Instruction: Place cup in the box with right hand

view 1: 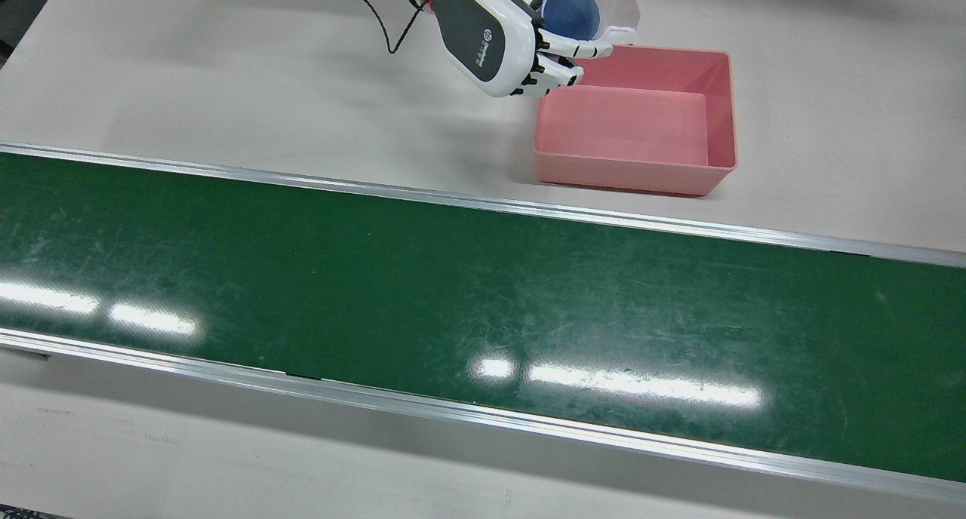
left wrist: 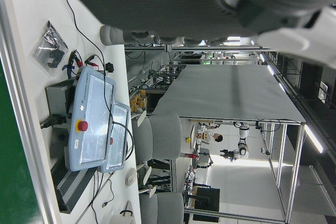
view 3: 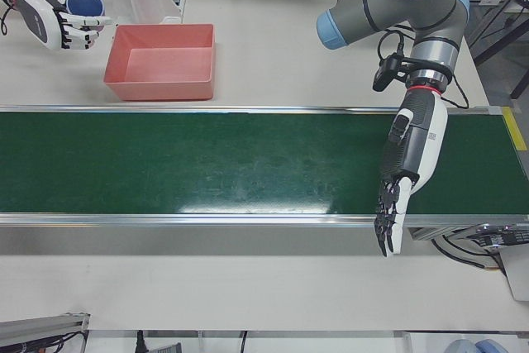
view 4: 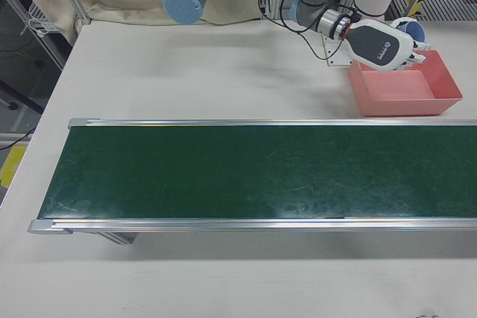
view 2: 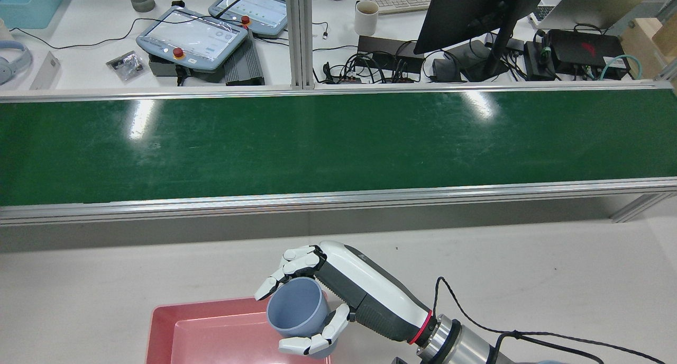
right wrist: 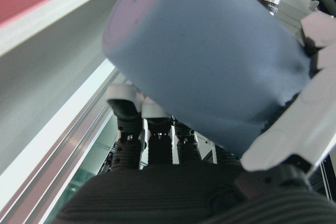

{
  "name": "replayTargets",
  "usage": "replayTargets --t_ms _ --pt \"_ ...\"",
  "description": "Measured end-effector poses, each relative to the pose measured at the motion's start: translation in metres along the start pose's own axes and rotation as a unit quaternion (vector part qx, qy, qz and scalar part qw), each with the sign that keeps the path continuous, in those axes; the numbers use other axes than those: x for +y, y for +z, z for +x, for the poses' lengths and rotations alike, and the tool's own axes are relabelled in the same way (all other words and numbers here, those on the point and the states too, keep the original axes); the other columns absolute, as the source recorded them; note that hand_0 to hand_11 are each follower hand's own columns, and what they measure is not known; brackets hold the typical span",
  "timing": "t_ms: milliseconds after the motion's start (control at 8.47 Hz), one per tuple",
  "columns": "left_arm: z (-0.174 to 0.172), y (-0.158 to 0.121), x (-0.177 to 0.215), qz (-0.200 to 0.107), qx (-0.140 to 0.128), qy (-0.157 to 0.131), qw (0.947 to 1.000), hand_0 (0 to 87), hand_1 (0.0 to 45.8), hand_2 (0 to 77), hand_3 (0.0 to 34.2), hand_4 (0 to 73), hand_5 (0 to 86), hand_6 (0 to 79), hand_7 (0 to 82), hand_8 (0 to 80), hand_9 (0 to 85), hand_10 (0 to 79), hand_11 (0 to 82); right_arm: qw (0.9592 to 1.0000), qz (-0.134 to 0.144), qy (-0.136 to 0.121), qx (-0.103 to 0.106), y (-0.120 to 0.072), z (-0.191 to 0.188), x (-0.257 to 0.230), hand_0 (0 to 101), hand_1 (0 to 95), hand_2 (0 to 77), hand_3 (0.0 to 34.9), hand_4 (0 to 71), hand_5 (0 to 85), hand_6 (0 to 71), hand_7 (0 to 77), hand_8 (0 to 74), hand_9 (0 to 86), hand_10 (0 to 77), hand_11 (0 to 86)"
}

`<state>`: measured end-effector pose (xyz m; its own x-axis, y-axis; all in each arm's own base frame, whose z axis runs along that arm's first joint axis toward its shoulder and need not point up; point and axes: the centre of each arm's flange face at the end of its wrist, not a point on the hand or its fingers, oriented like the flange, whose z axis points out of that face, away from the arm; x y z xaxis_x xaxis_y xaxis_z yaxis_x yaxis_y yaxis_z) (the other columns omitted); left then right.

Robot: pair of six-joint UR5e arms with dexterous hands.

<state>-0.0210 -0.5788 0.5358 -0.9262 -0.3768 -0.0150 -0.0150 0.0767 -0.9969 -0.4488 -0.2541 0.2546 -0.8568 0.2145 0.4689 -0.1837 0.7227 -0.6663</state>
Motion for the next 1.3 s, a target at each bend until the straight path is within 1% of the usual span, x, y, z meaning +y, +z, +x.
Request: replayTargets --t_ms 118,236,354,472,591,709,827,945,1063,1181,1299 --pt "0.0 0.0 0.0 0.0 0.0 0.0 1.0 0.0 0.5 0.5 0.0 0.0 0.0 0.0 0.0 0.0 0.0 0.0 0.0 1.0 -0.005 0.005 0.002 -0.001 0.01 0.004 49 4.9 34.4 0.0 28.9 16.4 43.6 69.8 63.3 69.3 58.9 62.7" --pt "0.0 0.0 0.0 0.0 0.0 0.0 1.0 0.0 0.5 0.5 0.0 0.0 0.0 0.0 0.0 0.0 0.0 0.0 0.0 0.9999 -0.007 0.008 0.004 -0.002 0.015 0.006 50 4.9 34.4 0.0 27.8 1.6 43.6 68.7 42.0 1.1 40.9 45.3" --pt "0.0 0.0 0.0 0.0 0.0 0.0 1.0 0.0 0.5 0.5 0.0 0.0 0.0 0.0 0.0 0.0 0.0 0.0 0.0 0.9999 -0.008 0.009 0.005 -0.003 0.018 0.007 50 4.9 34.4 0.0 27.8 1.6 43.6 68.7 42.0 1.1 40.9 45.3" --pt "0.0 0.0 0.0 0.0 0.0 0.0 1.0 0.0 0.5 0.5 0.0 0.0 0.0 0.0 0.0 0.0 0.0 0.0 0.0 0.9999 -0.008 0.01 0.006 -0.004 0.019 0.007 53 18.5 36.5 0.0 32.2 6.0 36.5 56.7 23.5 1.1 28.9 33.8" --pt "0.0 0.0 0.0 0.0 0.0 0.0 1.0 0.0 0.5 0.5 0.0 0.0 0.0 0.0 0.0 0.0 0.0 0.0 0.0 0.9999 -0.008 0.01 0.006 -0.004 0.02 0.007 53 18.5 36.5 0.0 32.2 6.0 36.5 56.7 23.5 1.1 28.9 33.8" --pt "0.0 0.0 0.0 0.0 0.0 0.0 1.0 0.0 0.5 0.5 0.0 0.0 0.0 0.0 0.0 0.0 0.0 0.0 0.0 0.9999 -0.008 0.01 0.006 -0.004 0.02 0.007 51 24.5 28.9 0.0 26.2 4.4 16.4 42.0 0.5 0.5 1.6 7.1" --pt "0.0 0.0 0.0 0.0 0.0 0.0 1.0 0.0 0.5 0.5 0.0 0.0 0.0 0.0 0.0 0.0 0.0 0.0 0.0 0.9999 -0.009 0.01 0.006 -0.004 0.02 0.008 50 23.5 26.2 1.1 26.2 4.4 0.5 28.9 0.5 0.5 2.2 1.6" --pt "0.0 0.0 0.0 0.0 0.0 0.0 1.0 0.0 0.5 0.5 0.0 0.0 0.0 0.0 0.0 0.0 0.0 0.0 0.0 0.9999 -0.009 0.011 0.006 -0.004 0.02 0.007 52 12.5 24.0 1.2 26.7 4.4 2.2 13.6 0.5 0.5 3.8 7.1" --pt "0.0 0.0 0.0 0.0 0.0 0.0 1.0 0.0 0.5 0.5 0.0 0.0 0.0 0.0 0.0 0.0 0.0 0.0 0.0 0.9999 -0.008 0.012 0.006 -0.004 0.02 0.007 52 21.8 25.1 3.6 26.7 4.4 2.2 4.4 0.5 0.5 3.8 7.1" --pt "0.0 0.0 0.0 0.0 0.0 0.0 1.0 0.0 0.5 0.5 0.0 0.0 0.0 0.0 0.0 0.0 0.0 0.0 0.0 0.9998 -0.008 0.014 0.006 -0.004 0.019 0.007 52 19.1 25.6 9.0 25.6 4.4 1.6 13.6 0.5 0.5 3.8 7.1" --pt "0.0 0.0 0.0 0.0 0.0 0.0 1.0 0.0 0.5 0.5 0.0 0.0 0.0 0.0 0.0 0.0 0.0 0.0 0.0 0.9999 -0.007 0.015 -0.003 -0.001 0.007 0.001 52 19.1 25.6 9.0 25.6 4.4 1.6 13.6 0.5 0.5 3.8 7.1"
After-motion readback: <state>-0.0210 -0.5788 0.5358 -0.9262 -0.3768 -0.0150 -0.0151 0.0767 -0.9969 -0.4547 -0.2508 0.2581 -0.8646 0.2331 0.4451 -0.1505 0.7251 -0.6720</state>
